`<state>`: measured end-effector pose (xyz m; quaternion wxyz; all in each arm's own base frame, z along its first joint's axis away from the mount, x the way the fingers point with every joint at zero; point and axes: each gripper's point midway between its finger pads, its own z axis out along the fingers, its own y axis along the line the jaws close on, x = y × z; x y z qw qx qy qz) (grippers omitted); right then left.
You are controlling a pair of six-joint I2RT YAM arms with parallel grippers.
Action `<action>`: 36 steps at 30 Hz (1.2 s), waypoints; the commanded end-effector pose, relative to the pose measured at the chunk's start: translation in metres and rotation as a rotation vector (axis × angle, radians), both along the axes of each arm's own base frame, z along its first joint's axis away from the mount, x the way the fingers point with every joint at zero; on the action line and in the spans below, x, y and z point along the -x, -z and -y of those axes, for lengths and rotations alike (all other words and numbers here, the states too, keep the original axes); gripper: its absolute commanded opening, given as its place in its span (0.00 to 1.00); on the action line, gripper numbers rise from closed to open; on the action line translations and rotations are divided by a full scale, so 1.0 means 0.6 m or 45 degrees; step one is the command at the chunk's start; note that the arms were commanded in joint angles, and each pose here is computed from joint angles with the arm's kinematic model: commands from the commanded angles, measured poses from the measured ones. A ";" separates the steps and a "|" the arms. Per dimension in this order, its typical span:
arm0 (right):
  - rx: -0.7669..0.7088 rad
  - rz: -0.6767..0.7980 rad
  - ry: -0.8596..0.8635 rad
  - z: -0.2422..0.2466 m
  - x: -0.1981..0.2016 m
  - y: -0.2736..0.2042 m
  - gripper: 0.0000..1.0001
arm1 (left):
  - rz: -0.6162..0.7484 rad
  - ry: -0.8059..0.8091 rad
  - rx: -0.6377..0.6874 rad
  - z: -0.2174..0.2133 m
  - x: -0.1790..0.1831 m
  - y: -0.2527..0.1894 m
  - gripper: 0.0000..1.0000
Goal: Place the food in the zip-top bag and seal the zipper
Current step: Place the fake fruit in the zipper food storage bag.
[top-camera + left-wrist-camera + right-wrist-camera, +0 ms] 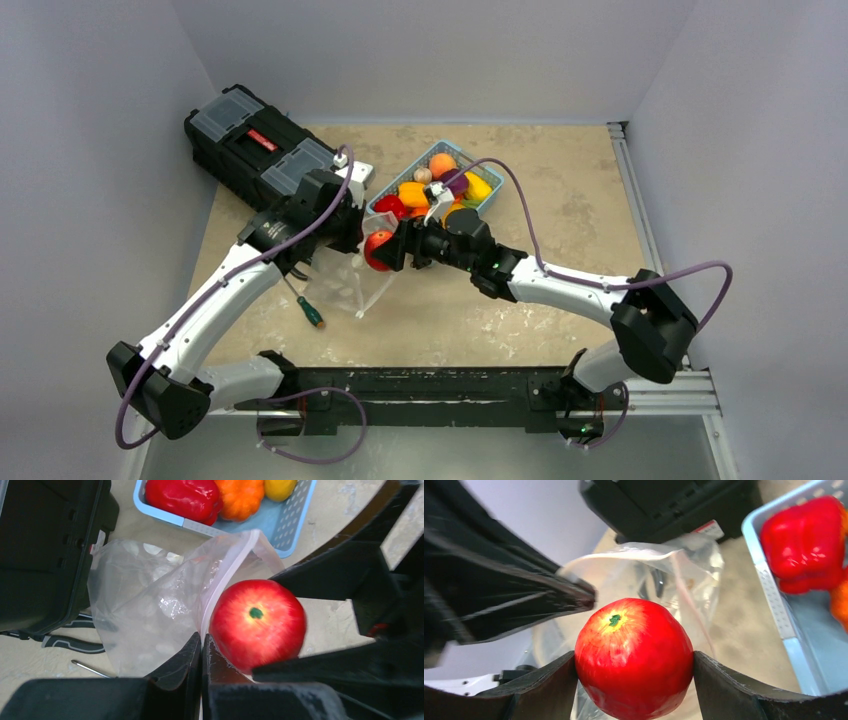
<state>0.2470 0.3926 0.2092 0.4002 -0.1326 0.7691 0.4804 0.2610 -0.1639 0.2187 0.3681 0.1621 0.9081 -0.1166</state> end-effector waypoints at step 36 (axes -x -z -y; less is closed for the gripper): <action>0.155 0.085 0.052 -0.017 -0.004 -0.062 0.93 | 0.035 -0.031 0.092 -0.001 0.013 -0.015 0.00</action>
